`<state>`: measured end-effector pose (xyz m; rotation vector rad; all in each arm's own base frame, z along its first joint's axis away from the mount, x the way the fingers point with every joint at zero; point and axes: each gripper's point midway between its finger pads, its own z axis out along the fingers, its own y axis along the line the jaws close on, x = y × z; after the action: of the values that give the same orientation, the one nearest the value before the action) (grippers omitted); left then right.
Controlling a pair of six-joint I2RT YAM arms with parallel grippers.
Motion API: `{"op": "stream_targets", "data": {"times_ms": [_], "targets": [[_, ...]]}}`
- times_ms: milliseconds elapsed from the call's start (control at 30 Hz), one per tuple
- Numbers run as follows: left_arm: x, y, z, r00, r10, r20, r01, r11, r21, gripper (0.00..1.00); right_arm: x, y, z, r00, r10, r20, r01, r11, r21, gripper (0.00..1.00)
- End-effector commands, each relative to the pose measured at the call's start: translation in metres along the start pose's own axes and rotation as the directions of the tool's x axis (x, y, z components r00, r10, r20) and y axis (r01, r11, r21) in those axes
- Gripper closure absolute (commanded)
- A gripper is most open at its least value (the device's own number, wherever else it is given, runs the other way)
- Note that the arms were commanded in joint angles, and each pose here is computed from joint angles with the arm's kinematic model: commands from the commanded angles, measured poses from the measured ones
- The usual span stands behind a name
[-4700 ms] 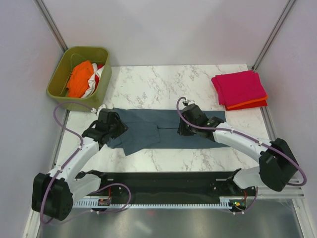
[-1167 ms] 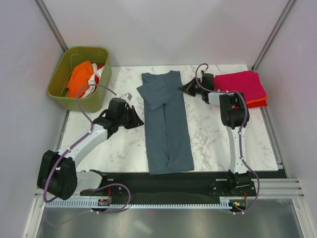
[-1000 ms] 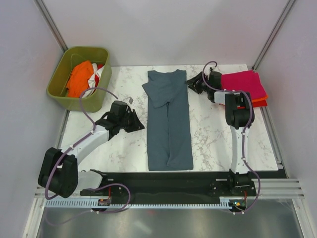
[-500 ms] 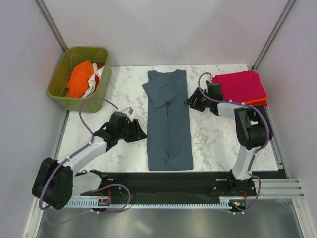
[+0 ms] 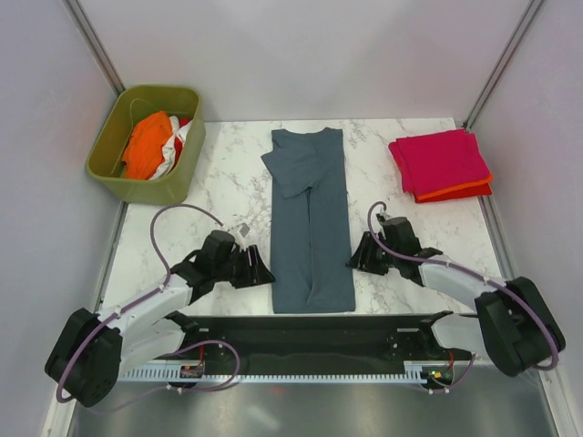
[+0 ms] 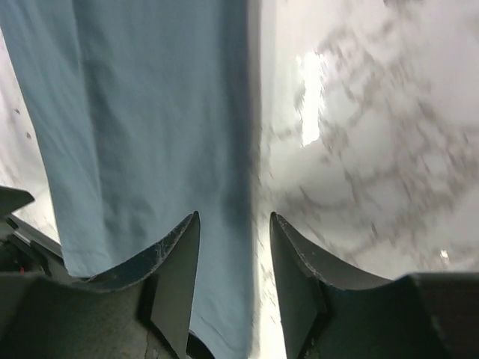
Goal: Fold and stack the t-shirts
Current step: Fold the tshirt
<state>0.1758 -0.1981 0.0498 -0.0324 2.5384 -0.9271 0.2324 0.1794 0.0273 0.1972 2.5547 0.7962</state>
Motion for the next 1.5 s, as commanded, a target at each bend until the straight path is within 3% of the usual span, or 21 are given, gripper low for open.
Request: {"op": "stream_targets", "data": {"times_ms": [0, 100, 367, 667, 767, 900, 1000, 1067, 1133, 1333, 1467], "targets": [[0.009, -0.016, -0.002, 0.999, -0.032, -0.002, 0.032, 0.996, 0.082, 0.43, 0.03, -0.018, -0.014, 0.999, 0.024, -0.036, -0.022, 0.999, 0.043, 0.5], [0.022, -0.016, -0.001, 0.999, -0.044, -0.03, 0.047, 0.994, 0.099, 0.44, 0.051, -0.019, -0.019, 0.995, 0.048, -0.091, -0.046, 0.998, 0.03, 0.55], [0.048, -0.015, 0.003, 0.993, -0.072, -0.096, 0.083, 0.99, 0.118, 0.48, 0.098, -0.022, -0.033, 0.975, 0.036, -0.22, -0.029, 0.999, 0.038, 0.57], [0.063, -0.014, 0.006, 0.986, -0.071, -0.149, 0.087, 0.991, 0.106, 0.53, 0.127, -0.027, -0.047, 0.942, 0.011, -0.336, 0.022, 0.995, 0.096, 0.61], [0.067, -0.014, 0.007, 0.984, -0.066, -0.168, 0.083, 0.992, 0.099, 0.54, 0.13, -0.027, -0.048, 0.939, 0.009, -0.343, 0.027, 0.995, 0.1, 0.69], [0.071, -0.012, 0.008, 0.981, -0.067, -0.183, 0.084, 0.992, 0.089, 0.64, 0.129, -0.025, -0.051, 0.939, 0.006, -0.343, 0.03, 0.995, 0.099, 0.82], [0.073, -0.01, 0.008, 0.98, -0.071, -0.185, 0.088, 0.992, 0.086, 0.76, 0.126, -0.022, -0.054, 0.942, -0.002, -0.334, 0.034, 0.995, 0.091, 0.93], [0.074, -0.01, 0.007, 0.98, -0.065, -0.188, 0.083, 0.993, 0.086, 0.92, 0.124, -0.022, -0.058, 0.942, -0.018, -0.335, 0.055, 0.993, 0.101, 0.95], [0.074, -0.008, 0.005, 0.981, -0.07, -0.183, 0.085, 0.993, 0.078, 0.98, 0.123, -0.023, -0.06, 0.941, -0.022, -0.337, 0.062, 0.992, 0.111, 0.97], [0.079, -0.014, 0.0, 0.974, -0.088, -0.208, 0.111, 0.988, 0.104, 0.98, 0.116, -0.009, -0.066, 0.948, -0.031, -0.317, 0.054, 0.996, 0.067, 1.0], [0.069, -0.034, -0.007, 0.976, -0.1, -0.196, 0.134, 0.976, 0.169, 0.98, 0.093, 0.016, -0.071, 0.969, -0.043, -0.245, 0.047, 0.999, 0.009, 1.0]]}}
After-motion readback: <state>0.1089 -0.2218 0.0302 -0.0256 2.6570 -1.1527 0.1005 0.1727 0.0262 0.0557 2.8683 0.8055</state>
